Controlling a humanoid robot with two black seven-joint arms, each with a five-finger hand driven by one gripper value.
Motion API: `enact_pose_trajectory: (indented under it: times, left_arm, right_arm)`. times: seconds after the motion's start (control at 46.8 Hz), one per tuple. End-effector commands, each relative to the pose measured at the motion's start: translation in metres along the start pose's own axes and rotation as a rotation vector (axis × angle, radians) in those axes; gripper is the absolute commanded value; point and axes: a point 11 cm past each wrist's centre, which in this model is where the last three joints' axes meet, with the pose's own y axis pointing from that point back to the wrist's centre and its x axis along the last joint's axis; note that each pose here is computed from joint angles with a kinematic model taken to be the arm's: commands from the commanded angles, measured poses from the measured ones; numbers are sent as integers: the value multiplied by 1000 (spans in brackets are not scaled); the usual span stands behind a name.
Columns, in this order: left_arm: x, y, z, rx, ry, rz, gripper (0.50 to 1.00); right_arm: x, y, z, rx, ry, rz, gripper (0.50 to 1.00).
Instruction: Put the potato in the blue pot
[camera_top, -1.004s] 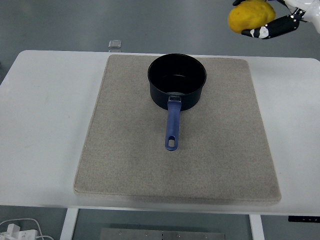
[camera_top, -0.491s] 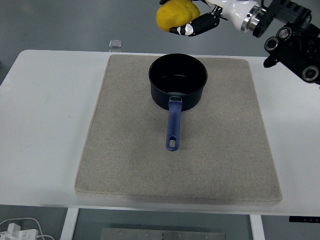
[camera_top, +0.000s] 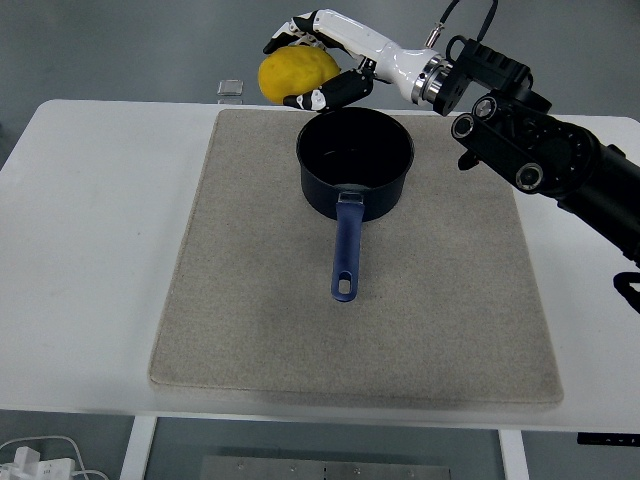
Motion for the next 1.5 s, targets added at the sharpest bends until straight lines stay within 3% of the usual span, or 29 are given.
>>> enact_pose_trajectory:
  times: [0.0,0.235,0.513,0.855,1.239,1.474]
  left_arm:
    - [-1,0,0,0,0,-3,999]
    - [0,0,0,0,0,-1,999]
    - [0,0,-1,2,0,-1,999]
    - [-1,-1,-6,10,-1,-3,999]
    - [-1,-1,-7,11,-1,-5,999]
    - [-1,-1,-7,13,0,-3,999]
  right_arm:
    - [-1,3,8,-18,4,22,500]
    - [-16,15,29,-51,-22,25,500]
    - [-49,29,50,-83,27,-2,500]
    - [-52,34,57,-99,34,16,500]
    - [-49,46,77,-161,55,52,500]
    - [-52,47,79,-166,63,40,500]
